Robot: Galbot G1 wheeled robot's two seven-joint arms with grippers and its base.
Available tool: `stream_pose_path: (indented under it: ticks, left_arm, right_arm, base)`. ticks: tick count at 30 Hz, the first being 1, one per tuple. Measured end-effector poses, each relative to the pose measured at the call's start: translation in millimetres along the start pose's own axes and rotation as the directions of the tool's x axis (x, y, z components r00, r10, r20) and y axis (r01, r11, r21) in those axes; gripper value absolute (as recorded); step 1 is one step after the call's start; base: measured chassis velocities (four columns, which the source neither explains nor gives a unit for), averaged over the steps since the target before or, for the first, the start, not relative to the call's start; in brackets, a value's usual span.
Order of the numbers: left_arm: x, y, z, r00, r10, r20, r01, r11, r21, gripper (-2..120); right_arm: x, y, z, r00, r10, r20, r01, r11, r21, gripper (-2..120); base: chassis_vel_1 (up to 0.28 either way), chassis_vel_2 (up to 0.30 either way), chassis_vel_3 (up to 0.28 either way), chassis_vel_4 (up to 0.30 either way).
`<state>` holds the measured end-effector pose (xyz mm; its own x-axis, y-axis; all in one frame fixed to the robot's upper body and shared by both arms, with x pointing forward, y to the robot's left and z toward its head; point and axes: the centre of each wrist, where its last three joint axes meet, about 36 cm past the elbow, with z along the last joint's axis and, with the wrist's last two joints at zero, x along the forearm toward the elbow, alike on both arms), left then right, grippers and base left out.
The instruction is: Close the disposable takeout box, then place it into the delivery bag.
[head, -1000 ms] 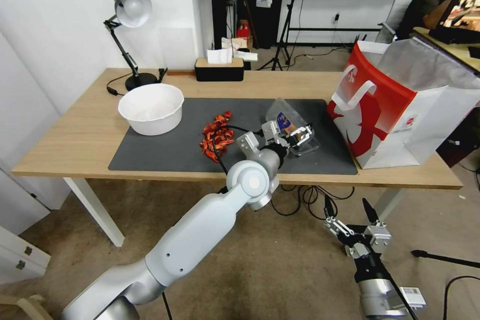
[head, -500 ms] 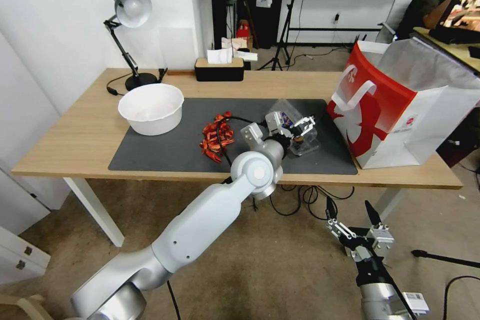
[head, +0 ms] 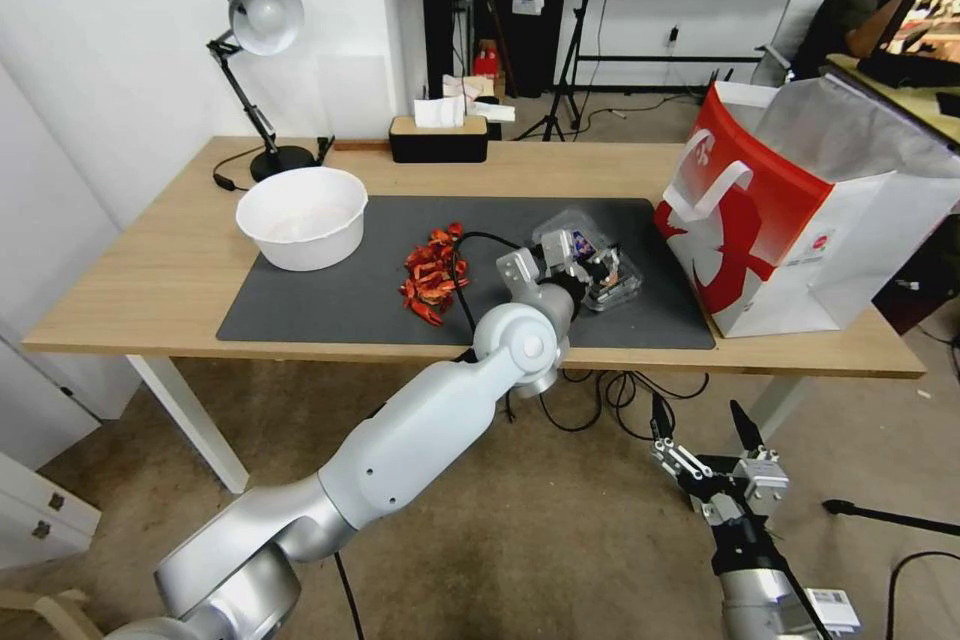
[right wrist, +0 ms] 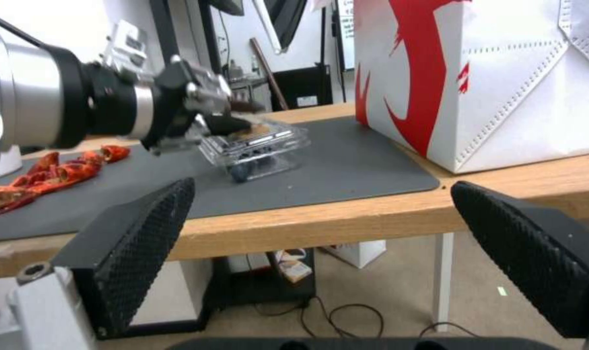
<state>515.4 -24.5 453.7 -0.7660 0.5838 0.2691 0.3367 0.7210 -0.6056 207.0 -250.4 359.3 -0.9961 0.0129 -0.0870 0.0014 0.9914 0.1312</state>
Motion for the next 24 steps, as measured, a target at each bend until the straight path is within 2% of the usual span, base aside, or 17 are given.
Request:
stream_pose_path:
  ticks: [2,4,7,10,12,24]
  left_arm:
    - [0,0.9,1.6,1.0,-0.004,-0.01,0.004,1.0,-0.02,17]
    - [0,2.1,6.1,1.0,-0.011,-0.03,0.009,0.998,-0.064,5]
    - [0,2.3,6.9,0.999,-0.013,-0.037,0.01,0.997,-0.082,0]
    - [1,3.2,6.8,0.999,-0.016,-0.042,0.012,0.996,-0.092,0]
    - [3,6.9,7.9,0.999,-0.022,-0.046,0.017,0.994,-0.106,0]
    - [8,17.7,6.9,0.997,-0.042,-0.058,0.034,0.99,-0.138,0]
  right_arm:
    - [0,0,0,1.0,0.001,0.0,-0.001,1.0,-0.001,100]
    - [1,1,-1,1.0,0.001,0.002,-0.001,1.0,-0.002,100]
    - [0,3,-3,1.0,0.002,0.004,-0.002,1.0,-0.014,100]
    - [-2,5,-8,1.0,0.009,0.006,-0.008,0.998,-0.055,100]
    - [-9,5,-21,1.0,0.014,0.006,-0.013,0.993,-0.121,100]
    - [-45,-13,-65,0.997,0.057,0.049,-0.043,0.967,-0.253,100]
  base:
    - [0.0,0.0,0.0,0.0]
    - [0.0,0.0,0.0,0.0]
    - [0.0,0.0,0.0,0.0]
    - [0.0,0.0,0.0,0.0]
    - [0.0,0.0,0.0,0.0]
    - [0.0,0.0,0.0,0.0]
